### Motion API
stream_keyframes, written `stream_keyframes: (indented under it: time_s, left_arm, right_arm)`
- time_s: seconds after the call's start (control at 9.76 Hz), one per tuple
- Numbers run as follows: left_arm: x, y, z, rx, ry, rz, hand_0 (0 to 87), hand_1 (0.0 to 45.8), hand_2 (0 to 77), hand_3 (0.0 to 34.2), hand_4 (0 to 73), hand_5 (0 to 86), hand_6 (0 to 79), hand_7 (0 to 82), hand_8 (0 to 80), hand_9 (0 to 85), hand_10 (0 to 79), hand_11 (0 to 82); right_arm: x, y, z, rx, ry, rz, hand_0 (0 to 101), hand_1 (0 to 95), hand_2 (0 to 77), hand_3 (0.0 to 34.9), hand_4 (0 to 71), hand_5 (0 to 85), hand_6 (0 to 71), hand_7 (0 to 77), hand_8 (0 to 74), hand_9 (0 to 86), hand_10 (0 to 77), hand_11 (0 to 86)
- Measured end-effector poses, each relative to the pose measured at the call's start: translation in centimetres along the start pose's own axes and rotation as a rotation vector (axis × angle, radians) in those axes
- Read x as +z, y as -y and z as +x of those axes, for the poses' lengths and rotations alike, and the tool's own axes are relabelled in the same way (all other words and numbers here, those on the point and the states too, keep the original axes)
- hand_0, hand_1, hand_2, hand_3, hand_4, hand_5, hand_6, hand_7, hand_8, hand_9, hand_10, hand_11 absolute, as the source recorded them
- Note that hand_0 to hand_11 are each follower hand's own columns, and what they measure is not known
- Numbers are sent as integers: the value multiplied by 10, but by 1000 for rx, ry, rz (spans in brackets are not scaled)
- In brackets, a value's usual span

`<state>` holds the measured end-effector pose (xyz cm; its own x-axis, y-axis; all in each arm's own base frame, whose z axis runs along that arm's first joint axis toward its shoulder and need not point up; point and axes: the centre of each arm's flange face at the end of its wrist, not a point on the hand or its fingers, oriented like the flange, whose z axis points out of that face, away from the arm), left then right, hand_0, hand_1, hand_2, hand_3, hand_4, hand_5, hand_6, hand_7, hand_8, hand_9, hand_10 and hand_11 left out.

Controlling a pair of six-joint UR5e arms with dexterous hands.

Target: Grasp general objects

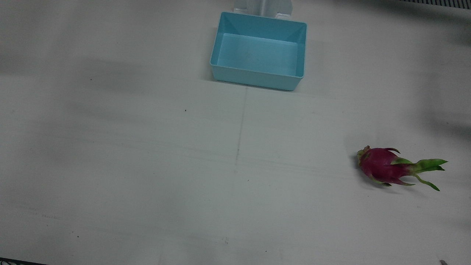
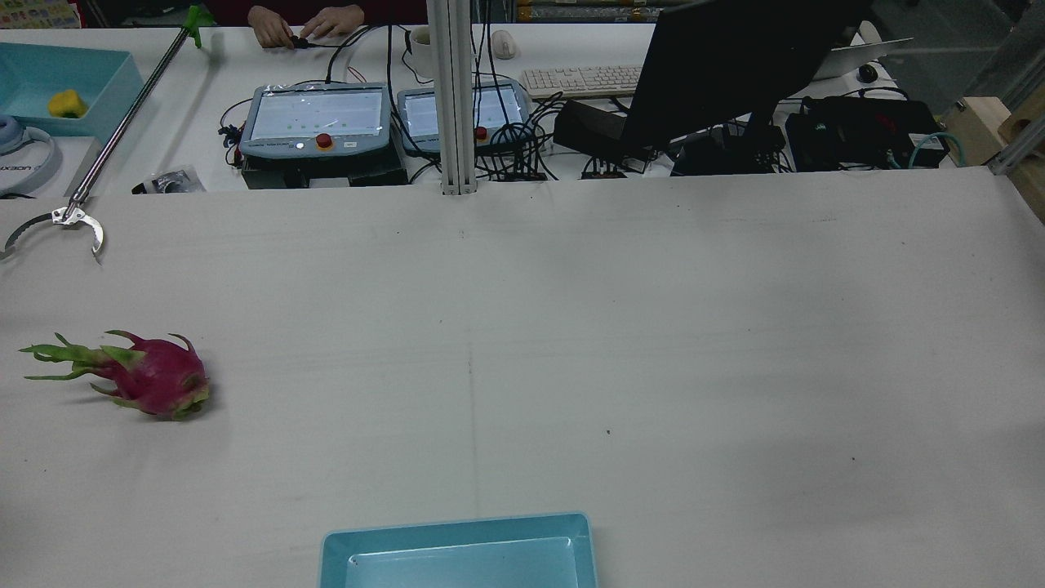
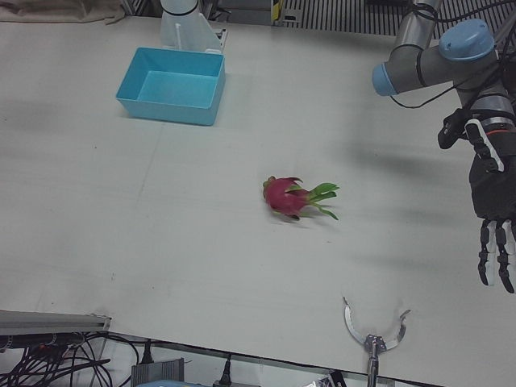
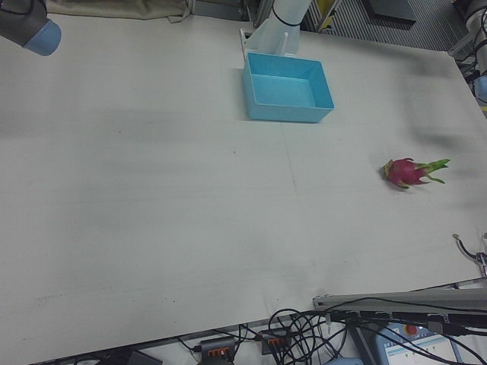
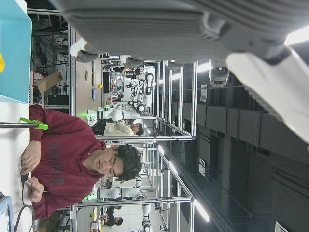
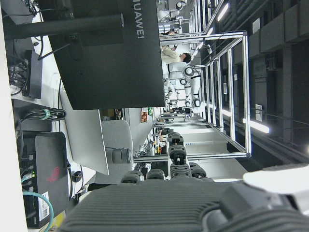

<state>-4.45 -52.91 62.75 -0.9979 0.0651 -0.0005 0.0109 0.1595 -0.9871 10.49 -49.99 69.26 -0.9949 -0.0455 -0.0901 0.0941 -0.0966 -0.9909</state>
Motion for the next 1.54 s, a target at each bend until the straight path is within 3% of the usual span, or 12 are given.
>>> stream_keyframes:
  time_s: [0.1, 0.41, 0.61, 0.72, 0.82, 0.92, 1.02, 1.13, 1.23, 1.33, 1.43, 1.54]
  left_arm:
    - [0, 0, 0, -1, 0, -1, 483, 0, 16, 291, 38, 22, 0, 11, 11, 11, 5, 11]
    - [0, 0, 0, -3, -1, -4, 555, 0, 93, 217, 196, 22, 207, 256, 175, 11, 235, 76]
    - [0, 0, 0, -2, -1, -4, 661, 0, 458, 97, 278, 153, 229, 567, 185, 114, 300, 425]
    - [0, -1, 0, -1, 0, -6, 661, 0, 458, 97, 278, 153, 229, 567, 185, 114, 300, 425]
    - [1, -1, 0, 0, 0, -10, 751, 0, 464, 14, 305, 180, 229, 551, 164, 93, 284, 458]
    - [1, -1, -1, 0, 1, -16, 751, 0, 464, 14, 305, 180, 229, 551, 164, 93, 284, 458]
    - [2, -2, -2, -1, 2, -21, 610, 0, 267, 11, 191, 38, 175, 469, 104, 65, 196, 409]
    - [2, -2, -2, -2, 2, -26, 550, 0, 142, 46, 55, 22, 5, 251, 11, 16, 16, 229]
    - [3, -3, -3, -3, 3, -29, 550, 0, 142, 46, 55, 22, 5, 251, 11, 16, 16, 229]
    - [3, -3, -3, -6, 3, -33, 515, 0, 16, 115, 44, 22, 0, 11, 11, 11, 5, 11]
    - [3, -5, -4, -8, 3, -38, 515, 0, 16, 115, 44, 22, 0, 11, 11, 11, 5, 11]
    - [4, -7, -4, -11, 3, -44, 512, 0, 16, 190, 44, 22, 0, 11, 11, 11, 5, 11]
  right_arm:
    - [0, 0, 0, 0, 0, 0, 0, 49, 16, 0, 0, 0, 0, 0, 0, 16, 0, 11]
    - [0, 0, 0, 0, 0, 0, 0, 49, 16, 0, 0, 0, 0, 0, 0, 16, 0, 11]
    - [0, 0, 0, 0, 0, 0, 1, 49, 16, 0, 0, 0, 0, 0, 0, 16, 0, 11]
    - [0, 0, 0, 0, 0, 0, 0, 49, 16, 0, 0, 0, 0, 0, 0, 16, 0, 11]
    - [0, 0, 0, 0, 0, 0, 0, 49, 16, 0, 0, 0, 0, 0, 0, 16, 0, 11]
    - [0, 0, 0, 0, 0, 0, 1, 49, 16, 0, 0, 0, 0, 0, 0, 16, 0, 11]
    - [0, 0, 0, 0, 0, 0, 1, 49, 16, 0, 0, 0, 0, 0, 0, 16, 0, 11]
    - [0, 0, 0, 0, 0, 0, 1, 49, 16, 0, 0, 0, 0, 0, 0, 16, 0, 11]
    - [0, -1, 0, 0, 0, -1, 1, 49, 16, 0, 0, 0, 0, 0, 0, 16, 0, 11]
    - [0, -1, 0, 0, 0, -2, 0, 49, 16, 0, 0, 0, 0, 0, 0, 16, 0, 11]
    - [0, -2, 0, 0, 0, -3, 0, 49, 16, 0, 0, 0, 0, 0, 0, 16, 0, 11]
    - [0, -2, 0, 0, 0, -3, 0, 49, 16, 0, 0, 0, 0, 0, 0, 16, 0, 11]
